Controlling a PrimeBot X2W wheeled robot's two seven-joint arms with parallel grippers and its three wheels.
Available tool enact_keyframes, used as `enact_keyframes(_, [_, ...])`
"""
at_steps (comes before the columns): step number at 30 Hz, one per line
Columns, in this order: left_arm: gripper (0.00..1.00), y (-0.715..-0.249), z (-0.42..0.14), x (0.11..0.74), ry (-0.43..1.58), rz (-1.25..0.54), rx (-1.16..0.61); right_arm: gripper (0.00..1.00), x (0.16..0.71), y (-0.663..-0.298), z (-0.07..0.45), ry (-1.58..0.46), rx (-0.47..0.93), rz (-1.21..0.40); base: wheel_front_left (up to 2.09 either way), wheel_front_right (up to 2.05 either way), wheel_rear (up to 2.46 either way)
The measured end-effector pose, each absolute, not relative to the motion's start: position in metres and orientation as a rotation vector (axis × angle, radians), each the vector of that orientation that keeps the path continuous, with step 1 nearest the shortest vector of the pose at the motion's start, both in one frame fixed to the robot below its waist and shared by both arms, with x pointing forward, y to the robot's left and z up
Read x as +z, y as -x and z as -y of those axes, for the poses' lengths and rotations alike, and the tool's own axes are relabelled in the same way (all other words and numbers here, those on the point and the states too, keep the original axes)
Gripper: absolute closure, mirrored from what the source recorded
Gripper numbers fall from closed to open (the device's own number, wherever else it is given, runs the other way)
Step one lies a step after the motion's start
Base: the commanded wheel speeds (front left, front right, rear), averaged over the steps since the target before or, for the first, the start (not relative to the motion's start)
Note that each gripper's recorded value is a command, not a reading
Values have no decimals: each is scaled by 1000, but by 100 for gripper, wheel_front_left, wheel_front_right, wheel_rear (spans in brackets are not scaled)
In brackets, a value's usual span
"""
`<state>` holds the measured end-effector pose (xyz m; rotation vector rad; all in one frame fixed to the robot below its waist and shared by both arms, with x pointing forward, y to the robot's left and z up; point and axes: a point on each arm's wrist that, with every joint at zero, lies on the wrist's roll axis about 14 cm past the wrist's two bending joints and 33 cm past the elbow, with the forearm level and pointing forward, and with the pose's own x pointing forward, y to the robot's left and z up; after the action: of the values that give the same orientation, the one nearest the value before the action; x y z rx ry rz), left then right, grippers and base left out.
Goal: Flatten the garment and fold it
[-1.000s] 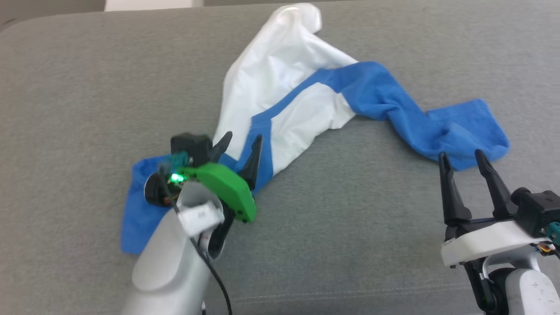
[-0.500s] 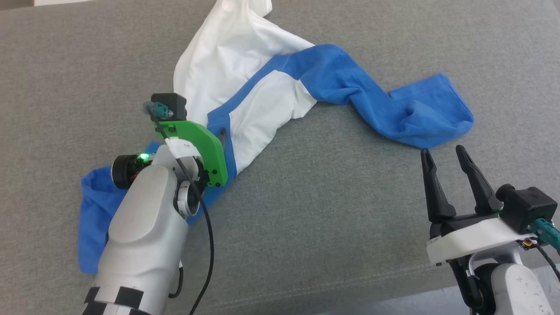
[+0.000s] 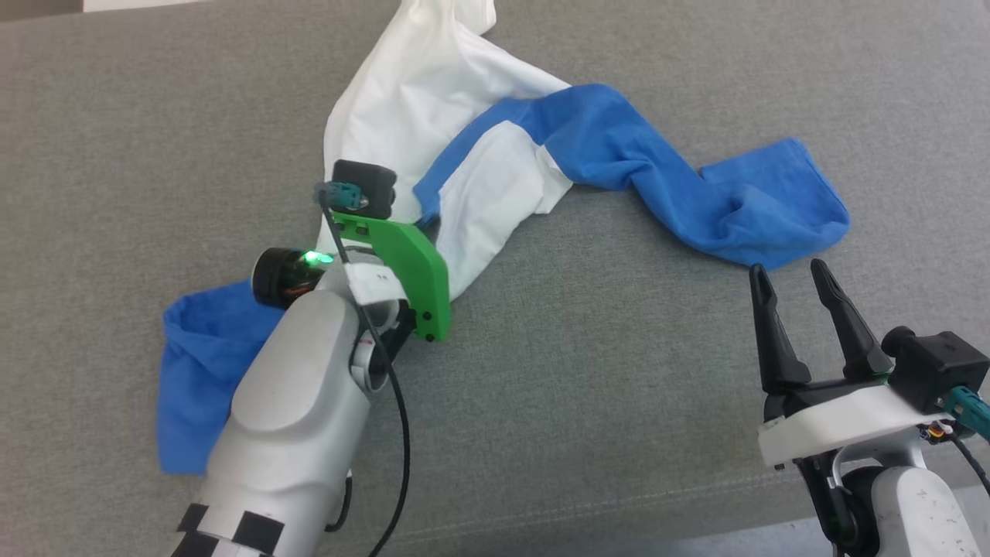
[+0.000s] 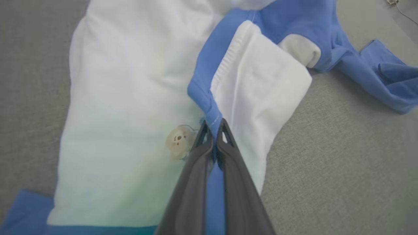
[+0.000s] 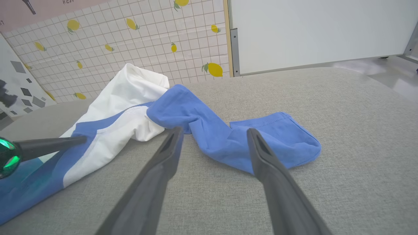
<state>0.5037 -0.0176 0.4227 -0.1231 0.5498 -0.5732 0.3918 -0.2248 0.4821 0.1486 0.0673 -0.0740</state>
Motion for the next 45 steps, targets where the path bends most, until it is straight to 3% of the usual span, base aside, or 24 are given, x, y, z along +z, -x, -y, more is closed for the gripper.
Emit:
enact_keyframes(6, [100,-470,47,445,72,-435,-728,0,490,-391,226,-152,-75,-46,0,0,0])
enact_keyframes(15, [100,-333,73,397,-55,-667,-1011,0,501,-387,229,-163,-80,-26,0,0,0])
enact_keyframes(16, [84,-326,71,393,-61,-694,-1019,0,502,-387,228,-163,-79,-24,0,0,0])
enact_keyframes(17, [11,-319,66,388,-68,-721,-1021,0,504,-387,228,-164,-75,-20,0,0,0])
enact_keyframes(18, [0,-316,61,384,-71,-738,-1012,0,505,-387,227,-165,-72,-20,0,0,0])
enact_keyframes(22, [0,-319,47,384,-11,-746,-936,0,506,-386,222,-164,-58,-33,0,0,0])
enact_keyframes(24, [0,-339,38,399,80,-668,-845,0,505,-386,217,-152,-41,-50,0,0,0])
enact_keyframes(30, [0,-410,-16,474,280,-243,-546,0,486,-394,186,-125,52,-174,0,0,0])
enact_keyframes(34, [0,-439,-74,507,306,-6,-327,0,475,-411,167,-115,113,-266,0,0,0])
enact_keyframes(45, [0,-459,-153,533,258,167,-52,0,440,-474,139,-49,197,-509,0,0,0])
